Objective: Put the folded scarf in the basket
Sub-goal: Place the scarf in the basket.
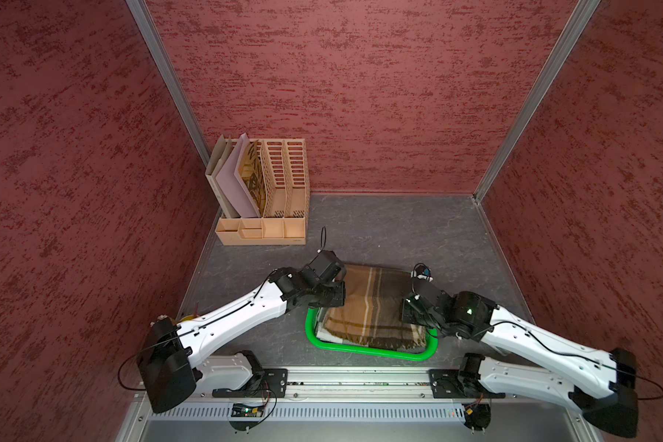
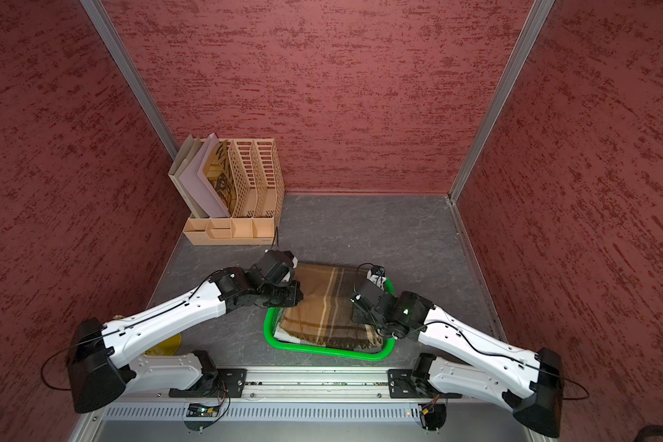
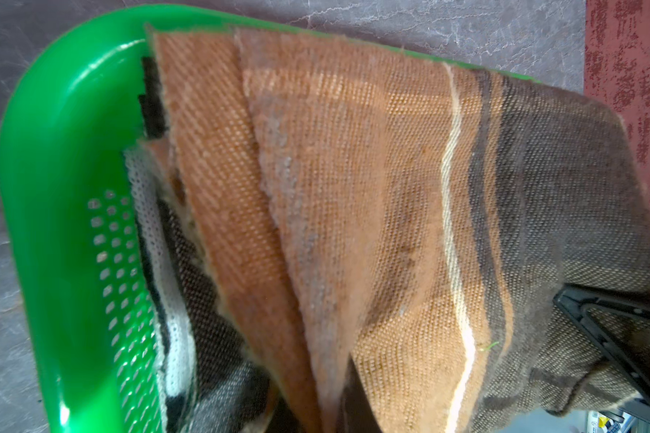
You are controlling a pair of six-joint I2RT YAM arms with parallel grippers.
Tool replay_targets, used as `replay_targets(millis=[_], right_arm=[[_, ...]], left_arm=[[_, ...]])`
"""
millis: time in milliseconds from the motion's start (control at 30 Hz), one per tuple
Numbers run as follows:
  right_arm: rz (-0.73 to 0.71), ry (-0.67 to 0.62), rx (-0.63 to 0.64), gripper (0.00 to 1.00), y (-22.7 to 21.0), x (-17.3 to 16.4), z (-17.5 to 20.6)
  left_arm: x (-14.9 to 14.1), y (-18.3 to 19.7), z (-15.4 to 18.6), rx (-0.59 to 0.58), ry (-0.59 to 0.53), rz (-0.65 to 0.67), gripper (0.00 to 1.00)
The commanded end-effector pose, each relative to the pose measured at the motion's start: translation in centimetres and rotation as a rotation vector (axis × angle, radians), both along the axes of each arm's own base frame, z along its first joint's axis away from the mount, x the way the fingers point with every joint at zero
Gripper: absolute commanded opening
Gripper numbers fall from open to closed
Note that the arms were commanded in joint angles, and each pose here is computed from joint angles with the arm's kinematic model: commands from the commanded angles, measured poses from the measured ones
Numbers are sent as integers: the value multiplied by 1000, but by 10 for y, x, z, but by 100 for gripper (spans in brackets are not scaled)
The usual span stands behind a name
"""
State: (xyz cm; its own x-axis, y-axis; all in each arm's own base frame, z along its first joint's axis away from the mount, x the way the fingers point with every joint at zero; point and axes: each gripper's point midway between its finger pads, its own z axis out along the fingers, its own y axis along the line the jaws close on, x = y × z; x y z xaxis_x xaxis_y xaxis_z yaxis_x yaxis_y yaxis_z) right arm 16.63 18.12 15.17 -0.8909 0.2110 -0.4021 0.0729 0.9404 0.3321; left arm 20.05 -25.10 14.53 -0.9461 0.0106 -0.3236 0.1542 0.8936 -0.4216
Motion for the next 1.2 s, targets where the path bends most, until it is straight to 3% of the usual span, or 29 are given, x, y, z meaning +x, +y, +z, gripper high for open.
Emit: replay_targets(millis=[0,700,767,867,967,1167], right_arm=[[-47,-9,-130,0,-28,-1,-14],[-106,36,-231,0,-45,-4,-62],[-111,31,-230,20,-47,-5,-57],[-126,2,-230,47,-55,-5,-43],[-123,-39,-223,51,-61,0,-28],[-124,-23,-259,42,-67,11,-35]], left_arm=[[5,10,-13,61,-10,30,0],[11,28,-44,150,-62,76,2],[12,31,-41,160,-75,83,18],[12,36,-30,160,-110,90,32],[12,42,-23,154,-126,87,35],[17,45,-36,116,-79,99,21]])
